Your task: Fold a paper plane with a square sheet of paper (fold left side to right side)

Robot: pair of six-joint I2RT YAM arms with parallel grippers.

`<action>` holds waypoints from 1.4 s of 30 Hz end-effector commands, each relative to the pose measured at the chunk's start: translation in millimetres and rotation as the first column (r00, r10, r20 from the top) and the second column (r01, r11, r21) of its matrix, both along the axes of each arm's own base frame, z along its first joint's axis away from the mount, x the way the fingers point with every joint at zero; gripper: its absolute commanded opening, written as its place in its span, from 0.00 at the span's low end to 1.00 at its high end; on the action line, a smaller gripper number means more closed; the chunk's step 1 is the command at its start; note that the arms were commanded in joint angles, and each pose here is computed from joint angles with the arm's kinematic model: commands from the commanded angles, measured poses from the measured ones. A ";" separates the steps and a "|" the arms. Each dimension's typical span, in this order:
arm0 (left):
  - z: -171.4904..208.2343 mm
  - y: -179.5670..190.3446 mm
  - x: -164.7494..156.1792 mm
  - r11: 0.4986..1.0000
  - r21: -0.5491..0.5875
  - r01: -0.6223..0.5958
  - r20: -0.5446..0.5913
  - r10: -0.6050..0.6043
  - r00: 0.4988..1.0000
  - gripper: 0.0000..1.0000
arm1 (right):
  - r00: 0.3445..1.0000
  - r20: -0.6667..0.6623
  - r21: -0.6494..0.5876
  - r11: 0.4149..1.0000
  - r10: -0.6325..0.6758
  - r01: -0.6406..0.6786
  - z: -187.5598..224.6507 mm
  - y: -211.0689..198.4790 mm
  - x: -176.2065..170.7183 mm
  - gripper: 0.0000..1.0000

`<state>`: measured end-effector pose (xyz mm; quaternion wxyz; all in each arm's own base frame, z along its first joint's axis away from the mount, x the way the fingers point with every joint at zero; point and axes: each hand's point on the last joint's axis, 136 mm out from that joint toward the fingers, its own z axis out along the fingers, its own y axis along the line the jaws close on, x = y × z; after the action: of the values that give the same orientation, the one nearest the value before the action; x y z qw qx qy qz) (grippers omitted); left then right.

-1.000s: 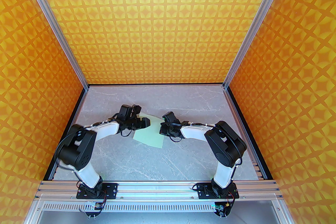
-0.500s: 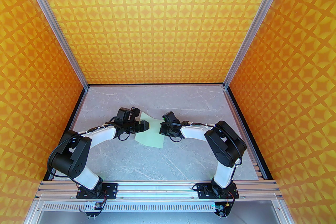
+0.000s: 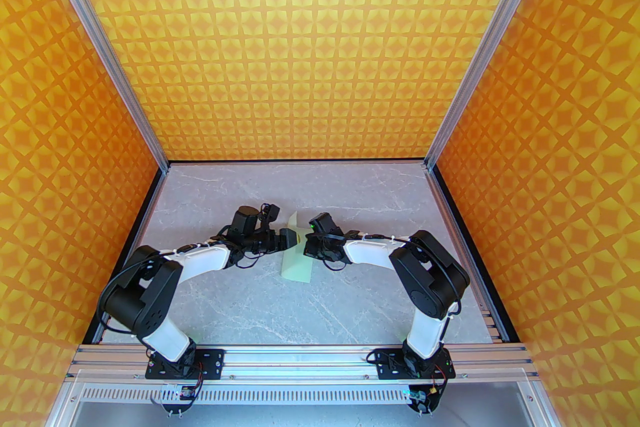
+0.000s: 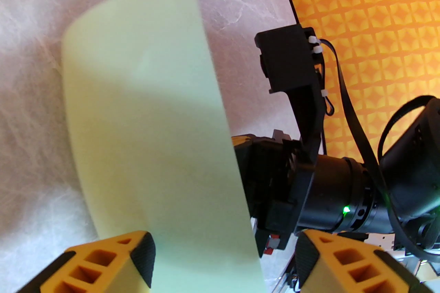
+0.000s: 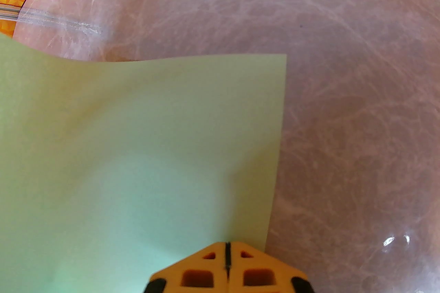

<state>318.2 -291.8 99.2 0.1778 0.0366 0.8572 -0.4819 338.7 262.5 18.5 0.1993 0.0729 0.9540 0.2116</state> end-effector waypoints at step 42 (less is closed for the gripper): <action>-9.8 -16.9 -11.4 0.999 -0.028 0.046 -0.036 -0.047 0.998 0.71 | 0.995 0.096 0.491 0.869 0.016 -0.061 48.7 6.3 -4.3 0.10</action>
<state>310.5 -305.8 90.5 0.1598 0.0410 0.8538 -0.4938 328.1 265.2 60.9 0.2065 0.0944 0.8678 0.4419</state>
